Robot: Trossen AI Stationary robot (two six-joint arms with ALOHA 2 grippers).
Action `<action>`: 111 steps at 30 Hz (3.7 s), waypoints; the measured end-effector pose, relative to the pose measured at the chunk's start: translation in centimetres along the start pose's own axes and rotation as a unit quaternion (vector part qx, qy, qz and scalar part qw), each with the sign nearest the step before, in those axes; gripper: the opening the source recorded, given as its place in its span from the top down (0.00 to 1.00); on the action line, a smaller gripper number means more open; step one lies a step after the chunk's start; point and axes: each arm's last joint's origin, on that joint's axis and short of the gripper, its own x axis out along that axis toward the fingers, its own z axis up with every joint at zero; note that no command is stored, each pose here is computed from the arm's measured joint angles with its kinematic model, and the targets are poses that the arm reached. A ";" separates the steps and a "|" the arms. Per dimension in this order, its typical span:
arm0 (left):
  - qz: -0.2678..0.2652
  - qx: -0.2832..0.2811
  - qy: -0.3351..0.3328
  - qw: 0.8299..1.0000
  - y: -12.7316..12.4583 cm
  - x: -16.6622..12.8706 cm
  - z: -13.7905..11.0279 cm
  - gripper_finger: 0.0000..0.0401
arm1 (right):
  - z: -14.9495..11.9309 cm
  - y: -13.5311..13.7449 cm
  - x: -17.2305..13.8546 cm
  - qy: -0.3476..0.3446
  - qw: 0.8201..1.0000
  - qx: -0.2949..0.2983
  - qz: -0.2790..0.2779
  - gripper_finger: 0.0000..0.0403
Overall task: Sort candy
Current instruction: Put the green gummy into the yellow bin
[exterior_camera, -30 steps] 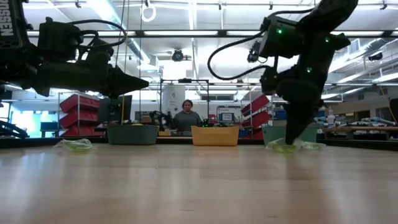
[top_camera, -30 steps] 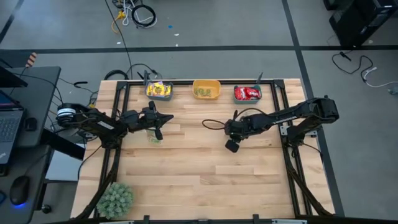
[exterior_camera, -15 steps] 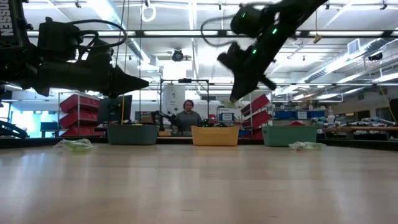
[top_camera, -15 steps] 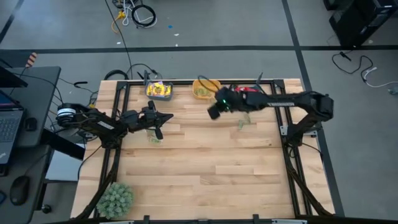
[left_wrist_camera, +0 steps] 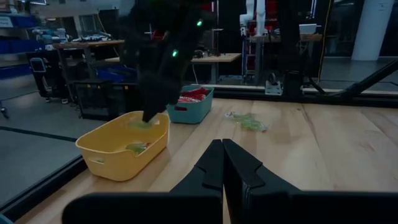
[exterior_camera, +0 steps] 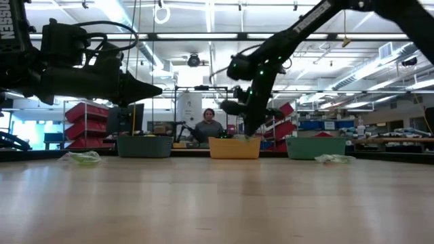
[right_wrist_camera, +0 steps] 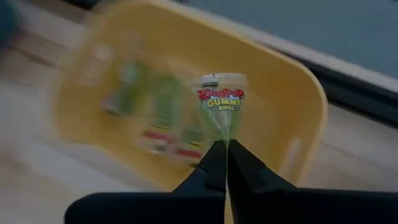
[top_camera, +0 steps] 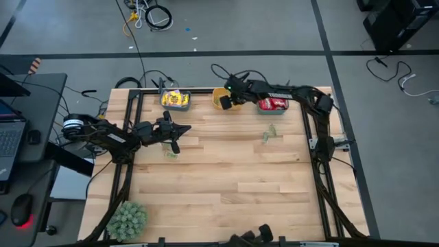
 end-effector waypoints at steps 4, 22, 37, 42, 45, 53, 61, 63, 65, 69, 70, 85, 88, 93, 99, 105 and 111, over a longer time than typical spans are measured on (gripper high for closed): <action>0.000 0.000 0.000 1.000 0.0 0.0 0.0 1.00 | 0.4 -0.1 1.6 0.027 0.999 0.000 -0.032 0.97; 0.000 0.004 0.001 1.000 0.0 0.0 0.0 1.00 | 0.4 0.4 -4.9 0.073 0.976 -0.196 0.056 0.61; 0.000 0.010 0.004 1.000 0.0 0.0 -0.1 1.00 | -10.9 -0.9 -10.9 0.120 0.961 -0.239 0.076 0.99; 0.000 0.008 0.004 1.000 0.0 0.0 -0.1 1.00 | -14.6 -2.8 -10.6 0.132 0.985 -0.107 0.026 0.95; 0.000 0.008 0.004 1.000 0.0 0.0 -0.1 1.00 | -15.6 -3.5 -10.0 0.118 0.991 -0.061 -0.011 0.86; 0.000 0.008 0.004 1.000 0.0 0.0 -0.1 1.00 | -16.7 -3.8 -7.9 0.129 0.989 0.004 -0.071 0.66; 0.000 0.008 0.012 1.000 0.0 0.0 -0.2 1.00 | -17.4 -3.7 -6.2 0.151 0.984 -0.010 -0.097 0.71; 0.000 0.008 0.013 1.000 0.0 0.0 -0.2 1.00 | -17.5 -3.7 -6.0 0.154 0.983 -0.016 -0.100 0.78; 0.000 0.008 0.013 1.000 0.0 0.0 -0.2 1.00 | -17.6 -3.7 -5.9 0.156 0.982 -0.027 -0.101 0.86; 0.000 0.008 0.013 1.000 0.0 0.0 -0.2 1.00 | -17.4 -3.5 -5.8 0.149 0.983 -0.049 -0.091 0.98; 0.000 0.008 0.013 1.000 0.0 0.0 -0.2 1.00 | -17.4 -3.4 -5.9 0.147 0.984 -0.052 -0.089 0.98; 0.009 -0.005 0.012 1.000 0.1 0.0 -0.2 1.00 | -5.7 1.9 -7.1 -0.034 0.996 -0.053 0.056 1.00; 0.009 -0.005 0.012 1.000 0.1 0.0 -0.2 1.00 | -3.2 2.6 -5.2 -0.041 0.997 -0.052 0.049 1.00; 0.009 -0.004 0.012 1.000 0.1 0.0 -0.2 1.00 | 0.3 3.4 -1.8 -0.026 0.998 -0.044 0.049 1.00; 0.009 -0.004 0.013 1.000 0.1 0.0 -0.2 1.00 | 2.1 3.3 1.7 0.021 0.999 -0.038 0.018 1.00; 0.009 -0.004 0.013 1.000 0.1 0.0 -0.3 1.00 | 2.4 3.9 3.6 0.037 0.998 -0.032 0.036 0.99; 0.009 -0.003 0.014 1.000 0.1 0.0 -0.3 1.00 | 2.5 4.0 3.5 0.035 0.998 -0.031 0.037 0.92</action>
